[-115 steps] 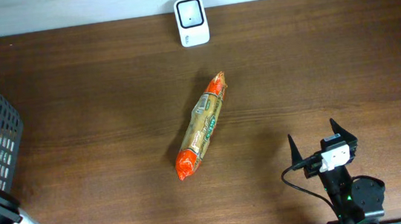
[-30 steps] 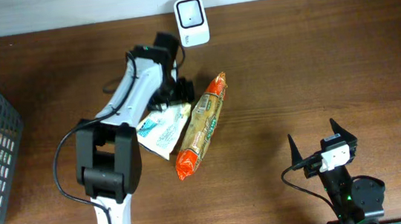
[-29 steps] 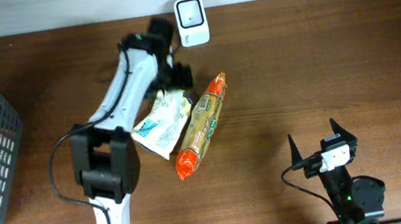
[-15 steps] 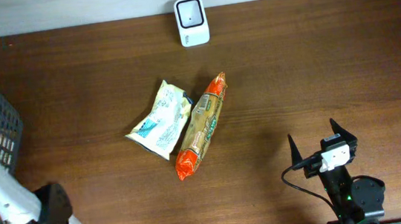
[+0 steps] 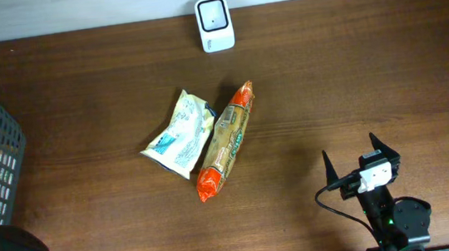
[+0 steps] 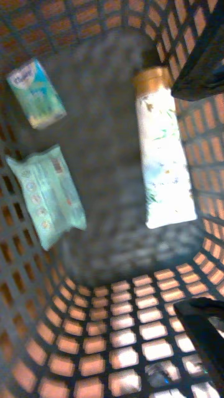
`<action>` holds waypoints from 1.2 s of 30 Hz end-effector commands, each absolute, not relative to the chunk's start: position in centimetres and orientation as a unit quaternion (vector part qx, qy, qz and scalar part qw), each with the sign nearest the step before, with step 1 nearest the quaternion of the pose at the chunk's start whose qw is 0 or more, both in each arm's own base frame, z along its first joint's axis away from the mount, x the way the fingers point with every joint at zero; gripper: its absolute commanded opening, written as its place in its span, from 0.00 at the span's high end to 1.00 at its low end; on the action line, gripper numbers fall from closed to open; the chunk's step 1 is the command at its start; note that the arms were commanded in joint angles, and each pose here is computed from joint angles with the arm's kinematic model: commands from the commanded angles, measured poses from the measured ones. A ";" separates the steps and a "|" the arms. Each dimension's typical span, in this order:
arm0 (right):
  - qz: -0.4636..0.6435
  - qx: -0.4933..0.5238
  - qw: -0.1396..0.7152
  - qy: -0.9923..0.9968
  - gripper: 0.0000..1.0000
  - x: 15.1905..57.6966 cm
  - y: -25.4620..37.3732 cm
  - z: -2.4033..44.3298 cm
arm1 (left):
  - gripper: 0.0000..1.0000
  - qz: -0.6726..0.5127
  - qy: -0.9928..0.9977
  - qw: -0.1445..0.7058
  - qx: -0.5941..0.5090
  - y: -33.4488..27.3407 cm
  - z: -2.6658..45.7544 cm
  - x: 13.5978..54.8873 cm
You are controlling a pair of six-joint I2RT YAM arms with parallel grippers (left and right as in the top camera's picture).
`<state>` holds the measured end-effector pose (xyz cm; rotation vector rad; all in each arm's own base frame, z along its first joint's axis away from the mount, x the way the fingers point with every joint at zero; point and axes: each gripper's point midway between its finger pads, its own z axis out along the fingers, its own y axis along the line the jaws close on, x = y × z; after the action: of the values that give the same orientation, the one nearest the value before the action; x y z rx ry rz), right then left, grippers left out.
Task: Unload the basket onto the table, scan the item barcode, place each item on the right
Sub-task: 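Place the white snack bag beside the spaghetti with the left gripper, then reach into the basket and grasp the white tube with the left gripper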
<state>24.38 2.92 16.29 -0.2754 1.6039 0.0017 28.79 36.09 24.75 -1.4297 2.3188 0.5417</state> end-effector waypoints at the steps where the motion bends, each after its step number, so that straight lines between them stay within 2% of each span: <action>1: 0.004 -0.118 0.685 0.719 0.01 24.4 2.8 16.0 | 0.00 0.154 0.879 0.206 -0.403 36.7 23.0 30.5; 4: 0.004 -0.118 0.685 0.719 0.01 24.4 2.8 16.0 | 0.03 0.143 0.932 0.231 -0.241 36.2 22.8 33.1; 5: 0.004 -0.118 0.685 0.719 0.01 24.4 2.8 16.0 | 0.03 0.131 0.939 0.232 -0.216 35.9 22.3 33.6; 9: 0.004 -0.118 0.685 0.719 0.01 24.4 2.8 16.0 | 0.00 0.090 0.962 0.166 -0.199 35.5 17.0 33.2; 13: 0.004 -0.118 0.685 0.719 0.01 24.4 2.8 16.0 | 0.00 0.036 0.970 0.143 -0.194 34.6 13.1 33.8; 14: 0.004 -0.118 0.685 0.719 0.01 24.4 2.8 16.0 | 0.00 0.005 0.978 0.133 -0.161 33.5 11.7 33.9; 18: 0.004 -0.118 0.685 0.719 0.01 24.4 2.8 16.0 | 0.02 -0.080 0.982 0.080 -0.152 31.3 6.3 33.4; 20: 0.004 -0.118 0.685 0.719 0.01 24.4 2.8 16.0 | 0.03 -0.107 0.981 0.072 -0.145 30.5 4.9 33.5; 22: 0.004 -0.118 0.685 0.719 0.01 24.4 2.8 16.0 | 0.08 -0.122 0.981 0.076 -0.130 30.1 4.3 33.7; 23: 0.004 -0.118 0.685 0.719 0.01 24.4 2.8 16.0 | 0.23 -0.114 0.982 0.082 -0.129 30.5 4.3 34.0; 26: 0.004 -0.118 0.685 0.718 0.02 24.4 2.8 16.0 | 0.45 -0.058 0.987 0.051 -0.138 32.4 3.8 32.9; 28: 0.004 -0.118 0.685 0.719 0.01 24.4 2.8 16.0 | 0.49 0.020 0.974 0.014 -0.224 35.1 3.6 31.4; 29: 0.004 -0.118 0.685 0.718 0.01 24.4 2.8 16.0 | 0.52 0.020 0.974 0.015 -0.225 35.2 3.6 31.4; 31: 0.004 -0.118 0.685 0.719 0.01 24.4 2.8 16.0 | 0.75 0.014 0.974 0.021 -0.224 34.9 3.6 31.8; 32: 0.004 -0.118 0.685 0.719 0.01 24.4 2.8 16.0 | 0.93 0.008 0.974 0.025 -0.224 34.8 3.6 32.0; 33: 0.004 -0.118 0.685 0.719 0.02 24.4 2.8 16.0 | 1.00 0.008 0.971 0.025 -0.237 34.8 3.6 31.9; 36: 0.004 -0.118 0.685 0.719 0.01 24.4 2.8 16.0 | 1.00 -0.001 0.968 0.060 -0.243 34.6 6.0 33.3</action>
<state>24.38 2.92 16.29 -0.2757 1.6038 0.0014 32.48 35.20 5.64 -0.6880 2.9675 0.0633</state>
